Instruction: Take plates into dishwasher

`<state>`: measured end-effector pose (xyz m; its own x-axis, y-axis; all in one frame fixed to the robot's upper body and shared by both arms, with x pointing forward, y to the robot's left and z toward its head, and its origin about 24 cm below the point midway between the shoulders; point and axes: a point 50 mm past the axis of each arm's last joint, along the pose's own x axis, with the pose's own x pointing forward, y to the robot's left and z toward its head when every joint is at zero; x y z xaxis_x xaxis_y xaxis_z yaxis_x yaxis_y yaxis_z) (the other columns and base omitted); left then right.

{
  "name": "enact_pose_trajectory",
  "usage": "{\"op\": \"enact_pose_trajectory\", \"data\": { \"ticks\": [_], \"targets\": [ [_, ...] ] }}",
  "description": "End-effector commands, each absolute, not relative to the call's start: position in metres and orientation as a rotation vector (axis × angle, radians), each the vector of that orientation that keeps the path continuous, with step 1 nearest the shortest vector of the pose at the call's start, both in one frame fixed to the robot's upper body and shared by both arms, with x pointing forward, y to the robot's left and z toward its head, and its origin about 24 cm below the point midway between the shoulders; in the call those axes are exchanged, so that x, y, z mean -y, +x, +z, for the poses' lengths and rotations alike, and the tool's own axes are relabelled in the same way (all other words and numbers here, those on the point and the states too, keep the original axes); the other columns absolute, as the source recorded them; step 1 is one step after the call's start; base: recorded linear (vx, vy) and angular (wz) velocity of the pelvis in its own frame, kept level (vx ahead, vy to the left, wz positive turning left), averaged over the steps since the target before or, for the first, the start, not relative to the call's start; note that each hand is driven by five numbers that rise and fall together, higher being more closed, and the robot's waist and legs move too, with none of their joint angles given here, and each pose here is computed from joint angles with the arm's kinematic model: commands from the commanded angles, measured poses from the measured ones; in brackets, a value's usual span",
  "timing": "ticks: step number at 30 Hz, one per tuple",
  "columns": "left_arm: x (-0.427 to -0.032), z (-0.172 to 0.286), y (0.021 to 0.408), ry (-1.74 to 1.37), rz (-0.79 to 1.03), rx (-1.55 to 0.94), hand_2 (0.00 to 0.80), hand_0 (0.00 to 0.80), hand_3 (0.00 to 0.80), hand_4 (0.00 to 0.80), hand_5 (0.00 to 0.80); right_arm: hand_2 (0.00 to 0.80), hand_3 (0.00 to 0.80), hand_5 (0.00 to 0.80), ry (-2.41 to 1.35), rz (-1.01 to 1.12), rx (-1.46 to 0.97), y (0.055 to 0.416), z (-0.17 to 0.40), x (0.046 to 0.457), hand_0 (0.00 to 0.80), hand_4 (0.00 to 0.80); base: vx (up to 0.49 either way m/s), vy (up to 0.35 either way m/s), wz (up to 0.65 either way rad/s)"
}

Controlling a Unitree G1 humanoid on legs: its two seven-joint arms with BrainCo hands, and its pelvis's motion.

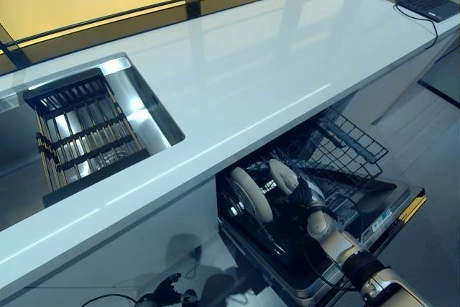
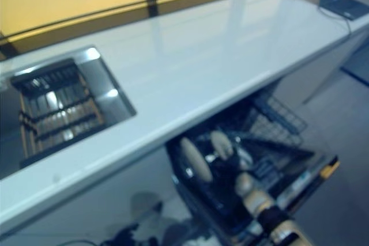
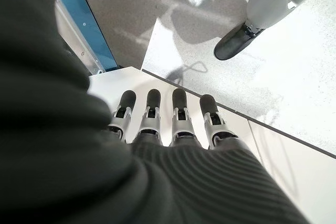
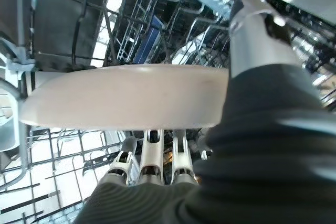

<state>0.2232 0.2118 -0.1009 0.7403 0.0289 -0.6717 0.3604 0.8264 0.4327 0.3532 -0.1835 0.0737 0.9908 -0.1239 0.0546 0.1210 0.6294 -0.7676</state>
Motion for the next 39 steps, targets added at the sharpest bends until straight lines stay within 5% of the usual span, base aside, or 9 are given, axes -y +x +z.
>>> {"op": "enact_pose_trajectory", "data": {
  "ticks": [1,30,39],
  "targets": [
    [-0.214,-0.101,0.225,0.589,-0.173,-0.718,0.000,0.000,0.000,0.000,0.000,0.000,0.000,0.000,-0.821,-0.209,0.165,0.353,0.105,0.185,0.000,0.000,0.000,0.000,0.00],
    [-0.234,-0.123,0.175,0.565,-0.110,-0.836,0.000,0.000,0.000,0.000,0.000,0.000,0.000,0.000,-0.645,-0.474,0.305,0.283,0.120,0.263,0.000,0.000,0.012,0.000,-0.04],
    [-0.235,-0.129,0.163,0.538,-0.083,-0.866,0.000,0.000,0.000,0.000,0.000,0.000,0.000,0.000,-0.125,-0.613,0.185,0.254,0.086,0.290,0.000,0.000,0.007,0.003,-0.06]
  ]
}}
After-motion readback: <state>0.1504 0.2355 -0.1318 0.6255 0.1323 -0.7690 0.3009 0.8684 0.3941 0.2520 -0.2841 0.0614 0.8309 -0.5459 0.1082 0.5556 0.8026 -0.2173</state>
